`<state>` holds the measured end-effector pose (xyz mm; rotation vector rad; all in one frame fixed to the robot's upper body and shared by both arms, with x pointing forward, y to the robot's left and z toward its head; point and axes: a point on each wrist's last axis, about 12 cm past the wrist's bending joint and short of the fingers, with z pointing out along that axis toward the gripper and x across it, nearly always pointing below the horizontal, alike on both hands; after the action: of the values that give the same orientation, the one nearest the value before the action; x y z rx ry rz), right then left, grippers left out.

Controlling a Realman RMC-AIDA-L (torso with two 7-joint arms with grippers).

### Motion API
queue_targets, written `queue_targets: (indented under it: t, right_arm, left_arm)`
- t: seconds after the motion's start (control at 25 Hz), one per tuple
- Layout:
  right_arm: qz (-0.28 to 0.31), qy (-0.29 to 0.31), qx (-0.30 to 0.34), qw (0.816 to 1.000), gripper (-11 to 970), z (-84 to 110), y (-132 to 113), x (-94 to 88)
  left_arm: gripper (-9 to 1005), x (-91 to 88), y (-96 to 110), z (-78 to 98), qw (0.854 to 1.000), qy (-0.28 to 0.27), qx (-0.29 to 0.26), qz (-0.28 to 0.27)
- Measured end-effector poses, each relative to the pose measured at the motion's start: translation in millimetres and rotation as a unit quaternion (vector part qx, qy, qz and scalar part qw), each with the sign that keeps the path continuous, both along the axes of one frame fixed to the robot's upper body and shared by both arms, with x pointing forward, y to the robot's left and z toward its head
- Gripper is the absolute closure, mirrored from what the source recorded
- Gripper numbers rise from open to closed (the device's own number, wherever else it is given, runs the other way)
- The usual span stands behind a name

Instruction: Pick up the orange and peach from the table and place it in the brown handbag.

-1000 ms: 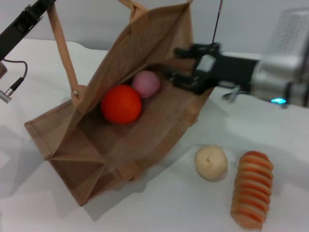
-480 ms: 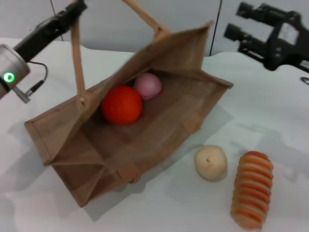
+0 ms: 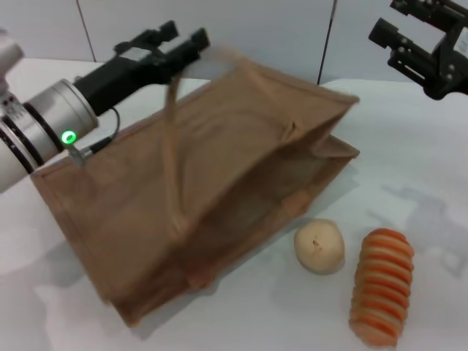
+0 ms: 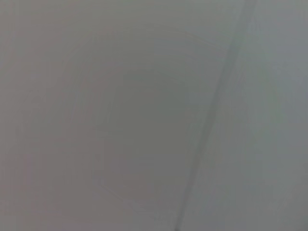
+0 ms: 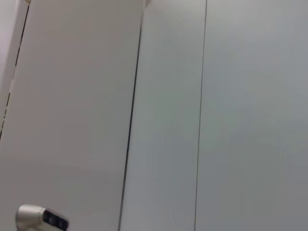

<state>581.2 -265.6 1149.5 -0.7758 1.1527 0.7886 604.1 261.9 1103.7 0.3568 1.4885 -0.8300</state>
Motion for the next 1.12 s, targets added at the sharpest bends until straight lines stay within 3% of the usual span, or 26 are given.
queue_targets:
  t: [0.32,0.64,0.88,1.12]
  right_arm:
    - [-0.017,0.000,-0.003,1.000,404,-6.3,-3.0,0.5]
    - [-0.124,-0.033,-0.017,0.992,404,-28.1,-14.6,0.8]
    - [-0.246,-0.051,-0.014,0.968,404,-47.5,-31.0,-3.6]
    - [-0.370,-0.066,0.011,0.927,404,-60.4,-47.3,-14.4]
  left_arm:
    - [243,-14.8,-18.4,-3.6,0.996,-0.082,0.024,-0.025]
    - [242,-30.4,-5.5,-9.3,0.987,-0.144,-0.002,0.074]
    - [242,-38.2,11.2,-15.2,0.972,-0.154,-0.027,0.178]
    - [243,-45.1,22.7,-22.6,0.956,-0.150,-0.030,0.252]
